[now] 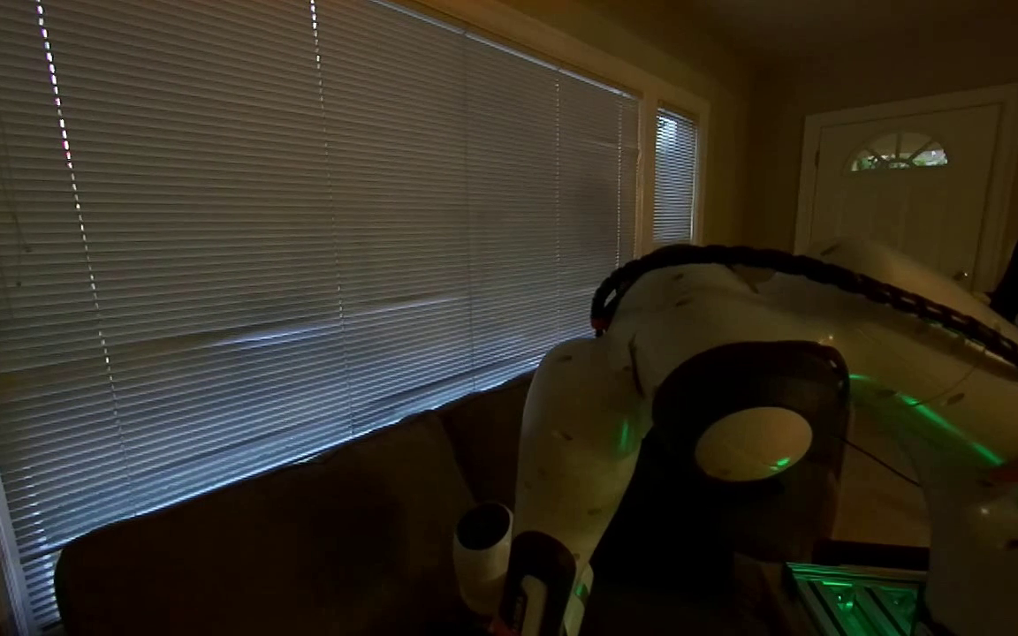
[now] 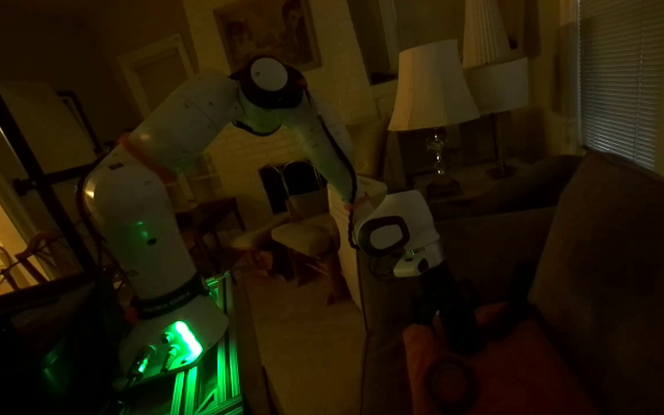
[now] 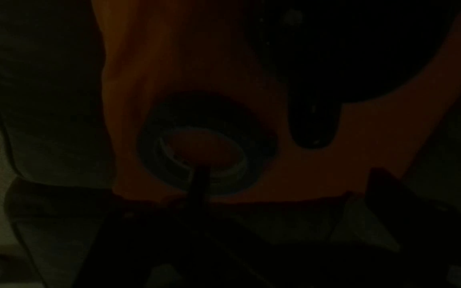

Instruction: Pour the black mug's contents into the black bowl

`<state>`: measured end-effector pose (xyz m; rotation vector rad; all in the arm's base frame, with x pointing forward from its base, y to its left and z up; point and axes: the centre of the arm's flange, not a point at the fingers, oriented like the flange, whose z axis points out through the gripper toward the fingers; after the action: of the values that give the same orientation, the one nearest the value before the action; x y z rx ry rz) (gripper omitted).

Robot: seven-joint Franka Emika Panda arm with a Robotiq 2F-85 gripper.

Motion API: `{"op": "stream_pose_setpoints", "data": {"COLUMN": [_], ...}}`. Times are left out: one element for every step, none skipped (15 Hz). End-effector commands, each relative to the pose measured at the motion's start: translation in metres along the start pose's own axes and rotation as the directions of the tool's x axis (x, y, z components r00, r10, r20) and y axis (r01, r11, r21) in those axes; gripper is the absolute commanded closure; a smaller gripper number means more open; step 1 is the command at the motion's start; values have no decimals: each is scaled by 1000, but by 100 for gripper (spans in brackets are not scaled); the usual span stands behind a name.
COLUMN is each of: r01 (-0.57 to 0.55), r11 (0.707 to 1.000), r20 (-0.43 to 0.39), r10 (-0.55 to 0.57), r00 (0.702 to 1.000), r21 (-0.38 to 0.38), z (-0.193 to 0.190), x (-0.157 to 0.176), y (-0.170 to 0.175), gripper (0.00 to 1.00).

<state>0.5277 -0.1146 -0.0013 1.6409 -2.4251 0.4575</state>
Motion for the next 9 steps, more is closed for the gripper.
{"op": "stream_pose_setpoints", "data": {"r01": [20,25,27,28,32,34,34,32,30], "r11": [1000,999,999,999,999,999,999,999,1000], "r20": [49,59,68,75,80,80,81,80,78], "r10": [-19,-23,-25,-27,-30,-32,-33,-32,-30], "r00": [999,998,997,997,996,996,996,996,996], "r21": [-21,-20,-24,-22,-22,-17,-13,-6,1], "z": [1,1,2,2,3,4,4,4,5], "x": [-3,-5,-7,-8,-8,-7,-5,-2,1], "y": [10,10,12,13,12,12,10,8,6], "gripper": [1,1,1,1,1,0,0,0,0]}}
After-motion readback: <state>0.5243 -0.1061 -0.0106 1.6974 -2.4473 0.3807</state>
